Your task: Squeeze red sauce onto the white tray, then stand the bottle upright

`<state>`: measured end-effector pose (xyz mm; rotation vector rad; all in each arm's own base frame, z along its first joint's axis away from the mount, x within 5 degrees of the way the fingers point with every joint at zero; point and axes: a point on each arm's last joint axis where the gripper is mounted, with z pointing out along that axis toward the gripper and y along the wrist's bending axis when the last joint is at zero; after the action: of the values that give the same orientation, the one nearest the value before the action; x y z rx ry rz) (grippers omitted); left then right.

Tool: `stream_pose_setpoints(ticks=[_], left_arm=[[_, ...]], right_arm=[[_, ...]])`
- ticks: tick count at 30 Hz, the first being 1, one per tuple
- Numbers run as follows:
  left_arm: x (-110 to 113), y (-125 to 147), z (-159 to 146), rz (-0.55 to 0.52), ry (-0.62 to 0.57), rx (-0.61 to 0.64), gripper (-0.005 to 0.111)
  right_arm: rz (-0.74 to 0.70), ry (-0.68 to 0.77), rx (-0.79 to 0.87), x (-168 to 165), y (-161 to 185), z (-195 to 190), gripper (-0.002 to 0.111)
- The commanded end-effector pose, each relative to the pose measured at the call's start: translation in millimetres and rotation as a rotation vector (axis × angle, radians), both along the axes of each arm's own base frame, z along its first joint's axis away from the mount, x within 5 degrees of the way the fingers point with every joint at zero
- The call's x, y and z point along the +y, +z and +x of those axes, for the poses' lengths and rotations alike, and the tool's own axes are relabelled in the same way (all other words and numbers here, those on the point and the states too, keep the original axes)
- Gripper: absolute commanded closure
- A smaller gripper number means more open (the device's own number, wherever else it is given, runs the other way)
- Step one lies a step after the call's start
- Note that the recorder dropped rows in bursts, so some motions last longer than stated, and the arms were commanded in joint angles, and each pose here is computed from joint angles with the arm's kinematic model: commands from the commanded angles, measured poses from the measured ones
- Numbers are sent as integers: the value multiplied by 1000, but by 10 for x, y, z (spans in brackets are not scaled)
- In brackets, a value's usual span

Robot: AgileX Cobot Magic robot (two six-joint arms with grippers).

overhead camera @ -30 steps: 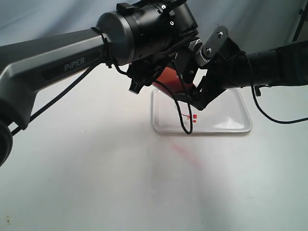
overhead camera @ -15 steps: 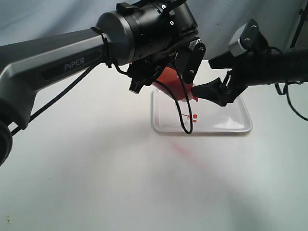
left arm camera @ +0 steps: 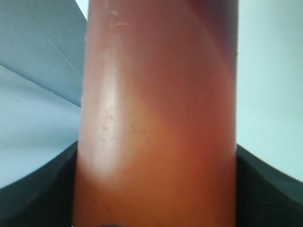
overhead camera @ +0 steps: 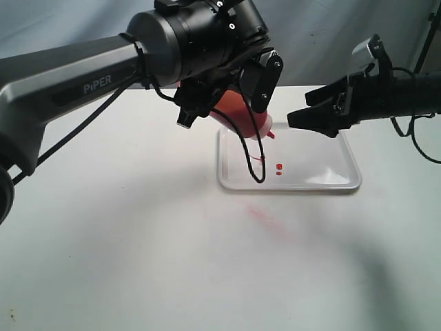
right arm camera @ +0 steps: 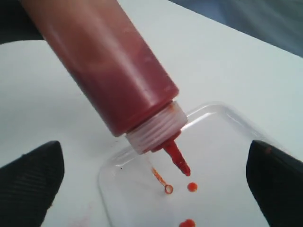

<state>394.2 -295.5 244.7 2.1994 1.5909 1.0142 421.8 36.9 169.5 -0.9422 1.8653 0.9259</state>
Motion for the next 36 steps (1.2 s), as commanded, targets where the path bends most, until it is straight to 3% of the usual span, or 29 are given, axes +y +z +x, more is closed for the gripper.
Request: stream_pose_setpoints(ticks=[1,11,19,22,31,36], left_arm=[[-49,179,-5,-47,-43,-71,107],[-126,196,32,-60,-146,-110,107],[-152,206,42,-58,-186,-123,107],[-147,212,47,-49,-188,-131,107],[-183,230,62,-71,-220,-157,107],[-186,231,63,-73,-222,-159,107]], right_arm=[[65,24,14,-129,76,171,14],[-42,79,-44,-132,237,350,14],[-156,237,-143,380,417,397,14],[-246,208,-162,495,418,451,14],[-247,231,-156,625,339,447,14],[-149,198,-146,680,191,517,14]])
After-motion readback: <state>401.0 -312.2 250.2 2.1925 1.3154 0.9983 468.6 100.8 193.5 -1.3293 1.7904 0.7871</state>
